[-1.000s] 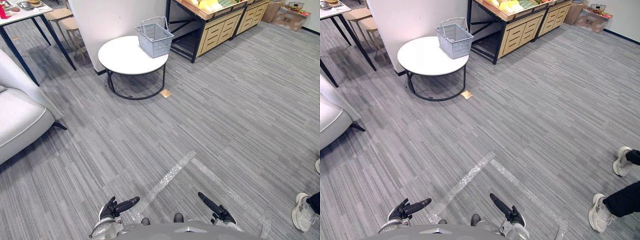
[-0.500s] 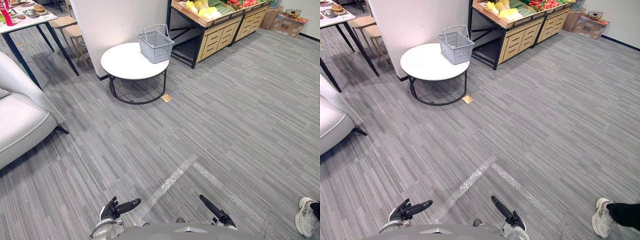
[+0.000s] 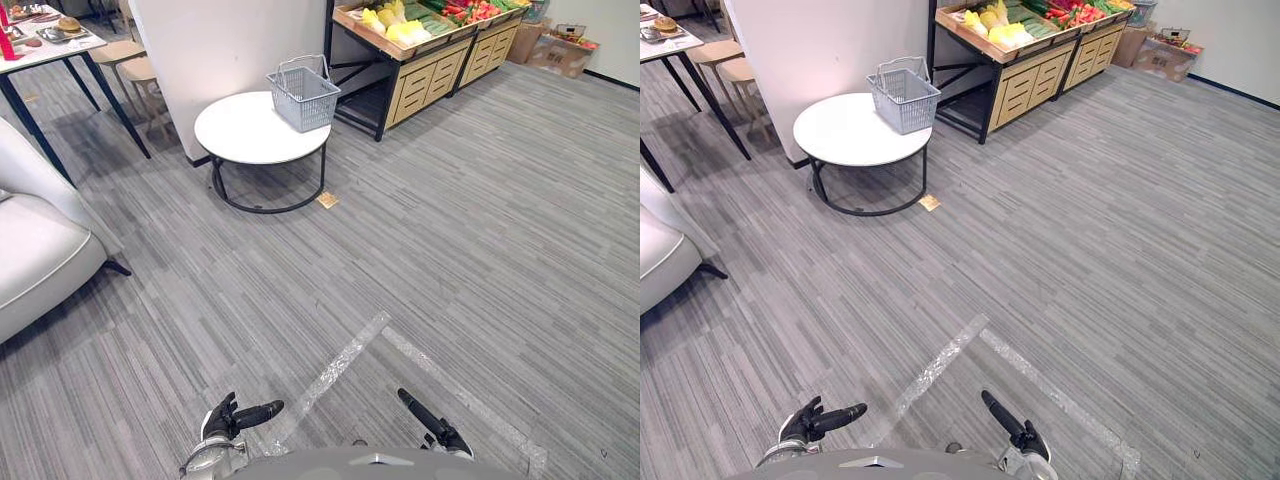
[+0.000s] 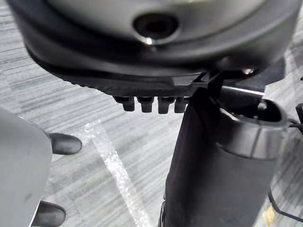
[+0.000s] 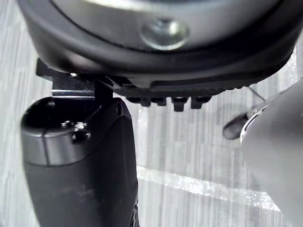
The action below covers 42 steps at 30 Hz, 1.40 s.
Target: Pick vegetable in the basket
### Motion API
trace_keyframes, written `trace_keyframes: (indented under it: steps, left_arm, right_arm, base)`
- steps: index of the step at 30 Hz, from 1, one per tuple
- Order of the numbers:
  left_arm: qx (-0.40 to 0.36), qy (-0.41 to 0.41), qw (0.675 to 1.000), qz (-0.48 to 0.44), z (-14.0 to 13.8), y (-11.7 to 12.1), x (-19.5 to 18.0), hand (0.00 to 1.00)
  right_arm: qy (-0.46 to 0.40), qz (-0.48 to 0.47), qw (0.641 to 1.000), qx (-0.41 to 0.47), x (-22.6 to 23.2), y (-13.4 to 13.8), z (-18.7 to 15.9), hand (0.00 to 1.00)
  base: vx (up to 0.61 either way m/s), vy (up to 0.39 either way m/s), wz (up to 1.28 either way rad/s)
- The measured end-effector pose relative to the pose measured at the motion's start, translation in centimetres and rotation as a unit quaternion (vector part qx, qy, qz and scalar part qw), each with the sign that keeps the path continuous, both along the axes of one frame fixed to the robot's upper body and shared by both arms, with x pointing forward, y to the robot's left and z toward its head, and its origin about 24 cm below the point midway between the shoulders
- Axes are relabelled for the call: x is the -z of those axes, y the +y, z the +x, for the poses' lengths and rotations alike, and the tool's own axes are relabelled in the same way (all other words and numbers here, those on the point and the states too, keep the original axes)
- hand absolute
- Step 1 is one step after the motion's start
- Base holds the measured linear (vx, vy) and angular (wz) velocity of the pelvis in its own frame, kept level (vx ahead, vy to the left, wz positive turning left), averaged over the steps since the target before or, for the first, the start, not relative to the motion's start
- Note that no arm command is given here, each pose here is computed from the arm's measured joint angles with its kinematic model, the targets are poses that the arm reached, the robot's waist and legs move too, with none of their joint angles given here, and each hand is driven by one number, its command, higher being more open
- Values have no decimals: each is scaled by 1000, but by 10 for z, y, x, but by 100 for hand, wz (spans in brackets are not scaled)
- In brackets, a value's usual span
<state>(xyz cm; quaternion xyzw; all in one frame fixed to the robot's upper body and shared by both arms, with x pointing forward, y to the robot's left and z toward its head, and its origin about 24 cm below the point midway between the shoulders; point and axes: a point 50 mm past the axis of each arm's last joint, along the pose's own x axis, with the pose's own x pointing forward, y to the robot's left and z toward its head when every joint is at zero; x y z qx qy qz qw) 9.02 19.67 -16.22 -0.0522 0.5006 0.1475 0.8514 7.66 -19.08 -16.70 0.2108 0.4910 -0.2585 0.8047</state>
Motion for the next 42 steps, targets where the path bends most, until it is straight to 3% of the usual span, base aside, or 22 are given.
trace_keyframes:
  steps: [15, 28, 34, 37, 42]
  left_arm:
    - [0, -12, 1000, 8, 6, 5, -3, 100]
    - [29, -7, 999, 14, 17, 0, -3, 100]
    - [44, 4, 999, 15, 17, -3, -2, 100]
    - [68, -9, 998, 2, 28, -21, -3, 100]
    - [30, 1, 999, -11, 17, -18, 0, 100]
  right_arm:
    - [-8, 1, 1000, 5, -1, -3, 0, 100]
    - [9, -17, 1000, 25, -2, -24, -10, 100]
    - [24, -30, 999, 2, -2, -25, -12, 100]
    - [1, -46, 999, -6, -7, -34, 7, 100]
    - [-13, -50, 999, -13, -10, -36, 15, 100]
  base:
    - [-43, -9, -9]
    - [188, 20, 0]
    - [500, -239, 34]
    - [624, -469, 29]
    - [515, -346, -21]
